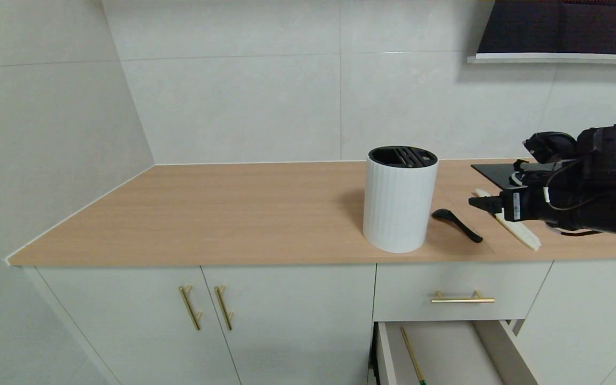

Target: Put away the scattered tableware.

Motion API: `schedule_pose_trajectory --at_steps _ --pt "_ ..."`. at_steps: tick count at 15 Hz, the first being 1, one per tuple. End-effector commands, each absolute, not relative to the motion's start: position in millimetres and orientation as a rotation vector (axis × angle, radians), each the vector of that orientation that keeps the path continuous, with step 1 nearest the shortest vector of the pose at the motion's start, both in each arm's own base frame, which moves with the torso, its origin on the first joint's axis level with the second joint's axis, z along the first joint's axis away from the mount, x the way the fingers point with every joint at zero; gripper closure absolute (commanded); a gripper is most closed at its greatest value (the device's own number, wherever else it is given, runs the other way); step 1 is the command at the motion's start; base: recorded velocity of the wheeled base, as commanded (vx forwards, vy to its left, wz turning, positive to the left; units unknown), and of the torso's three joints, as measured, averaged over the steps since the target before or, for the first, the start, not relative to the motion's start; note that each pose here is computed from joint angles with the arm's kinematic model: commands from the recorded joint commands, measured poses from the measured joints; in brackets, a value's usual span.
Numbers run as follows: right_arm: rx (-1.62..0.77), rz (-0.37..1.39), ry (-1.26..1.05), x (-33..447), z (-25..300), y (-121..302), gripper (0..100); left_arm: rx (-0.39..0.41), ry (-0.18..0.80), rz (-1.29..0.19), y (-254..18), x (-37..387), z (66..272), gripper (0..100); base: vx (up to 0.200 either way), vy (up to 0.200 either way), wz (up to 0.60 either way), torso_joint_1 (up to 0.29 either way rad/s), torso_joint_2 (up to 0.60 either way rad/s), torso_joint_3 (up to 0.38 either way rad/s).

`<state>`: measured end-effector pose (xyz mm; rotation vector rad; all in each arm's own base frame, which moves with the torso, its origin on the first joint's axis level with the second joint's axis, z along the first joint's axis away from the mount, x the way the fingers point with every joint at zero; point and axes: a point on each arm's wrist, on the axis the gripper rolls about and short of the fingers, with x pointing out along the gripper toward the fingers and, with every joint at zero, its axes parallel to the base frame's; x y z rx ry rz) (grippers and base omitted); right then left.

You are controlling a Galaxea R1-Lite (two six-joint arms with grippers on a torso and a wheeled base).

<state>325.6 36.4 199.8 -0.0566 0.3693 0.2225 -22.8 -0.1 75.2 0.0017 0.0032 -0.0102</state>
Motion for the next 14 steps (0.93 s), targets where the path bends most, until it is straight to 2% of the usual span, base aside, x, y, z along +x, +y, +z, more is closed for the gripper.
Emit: schedule_pose_trajectory --at_steps 1,4,14 --pt "-0.023 0.288 0.431 370.3 166.7 18.5 0 0.002 0.003 -0.011 -0.1 -22.8 75.2 0 0.0 0.0 0.0 0.0 0.0 0.0" --pt "-0.037 0.3 0.465 405.3 136.8 2.7 0 0.002 0.003 -0.009 -0.1 -22.8 75.2 0 0.0 0.0 0.0 0.0 0.0 0.0" --pt "-0.041 0.326 0.501 428.6 85.4 14.8 0 0.002 0.003 -0.009 -0.1 -22.8 75.2 0 0.0 0.0 0.0 0.0 0.0 0.0"
